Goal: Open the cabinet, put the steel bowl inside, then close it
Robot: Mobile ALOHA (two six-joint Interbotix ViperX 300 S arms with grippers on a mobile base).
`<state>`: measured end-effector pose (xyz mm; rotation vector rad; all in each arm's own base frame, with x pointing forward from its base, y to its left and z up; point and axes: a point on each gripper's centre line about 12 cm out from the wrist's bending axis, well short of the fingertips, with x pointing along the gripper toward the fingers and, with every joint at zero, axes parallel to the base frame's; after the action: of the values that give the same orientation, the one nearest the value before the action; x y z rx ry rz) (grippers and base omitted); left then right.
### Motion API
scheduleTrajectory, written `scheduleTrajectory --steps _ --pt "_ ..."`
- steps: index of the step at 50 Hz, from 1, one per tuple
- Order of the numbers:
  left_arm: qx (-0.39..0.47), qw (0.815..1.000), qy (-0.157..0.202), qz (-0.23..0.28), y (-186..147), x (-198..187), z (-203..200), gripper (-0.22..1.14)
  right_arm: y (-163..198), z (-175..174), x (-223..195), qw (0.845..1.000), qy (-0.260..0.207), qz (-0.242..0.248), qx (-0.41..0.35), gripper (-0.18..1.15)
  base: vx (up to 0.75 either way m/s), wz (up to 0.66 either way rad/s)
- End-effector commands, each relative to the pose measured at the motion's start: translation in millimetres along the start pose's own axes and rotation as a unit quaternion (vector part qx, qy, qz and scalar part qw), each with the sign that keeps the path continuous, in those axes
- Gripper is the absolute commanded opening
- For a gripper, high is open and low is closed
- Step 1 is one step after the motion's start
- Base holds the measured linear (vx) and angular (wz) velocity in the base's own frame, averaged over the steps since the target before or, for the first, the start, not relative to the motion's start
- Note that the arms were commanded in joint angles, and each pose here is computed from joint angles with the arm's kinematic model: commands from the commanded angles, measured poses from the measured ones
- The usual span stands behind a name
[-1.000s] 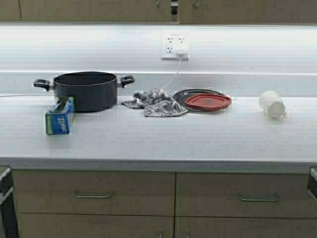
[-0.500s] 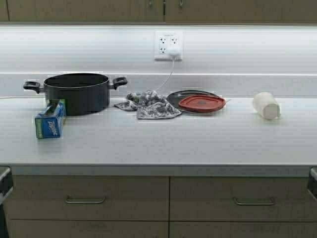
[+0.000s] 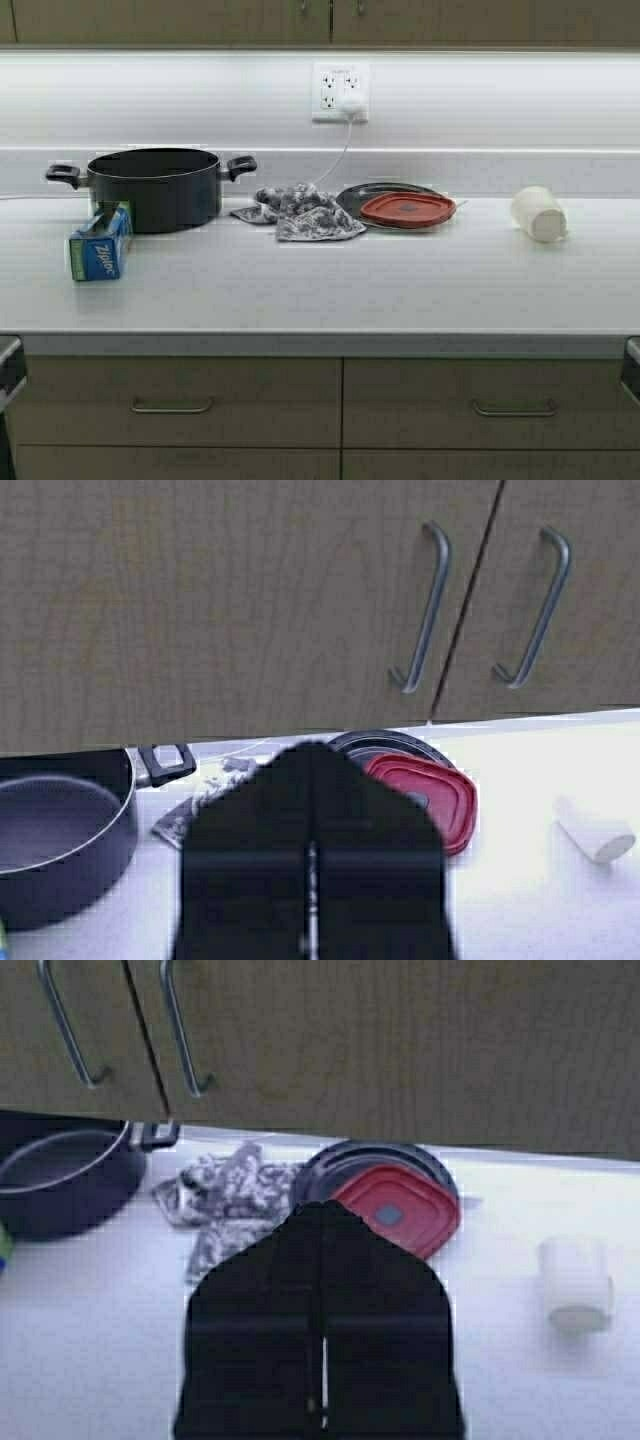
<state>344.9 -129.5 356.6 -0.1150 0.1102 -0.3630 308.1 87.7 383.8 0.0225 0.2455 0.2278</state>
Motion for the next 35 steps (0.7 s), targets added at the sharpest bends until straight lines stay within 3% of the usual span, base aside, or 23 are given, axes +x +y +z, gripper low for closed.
scheduleTrajectory --steps 1,35 --pt "0.000 1.000 -0.012 -0.004 -2.2 -0.9 6.9 0.04 0.9 5.5 -0.9 1.000 -0.008 0.002 -0.001 0.07 0.00 0.00" --pt "0.000 1.000 -0.013 -0.004 -2.2 -2.6 7.1 0.04 0.9 5.7 -1.8 1.000 -0.009 0.002 -0.001 0.07 0.00 0.00"
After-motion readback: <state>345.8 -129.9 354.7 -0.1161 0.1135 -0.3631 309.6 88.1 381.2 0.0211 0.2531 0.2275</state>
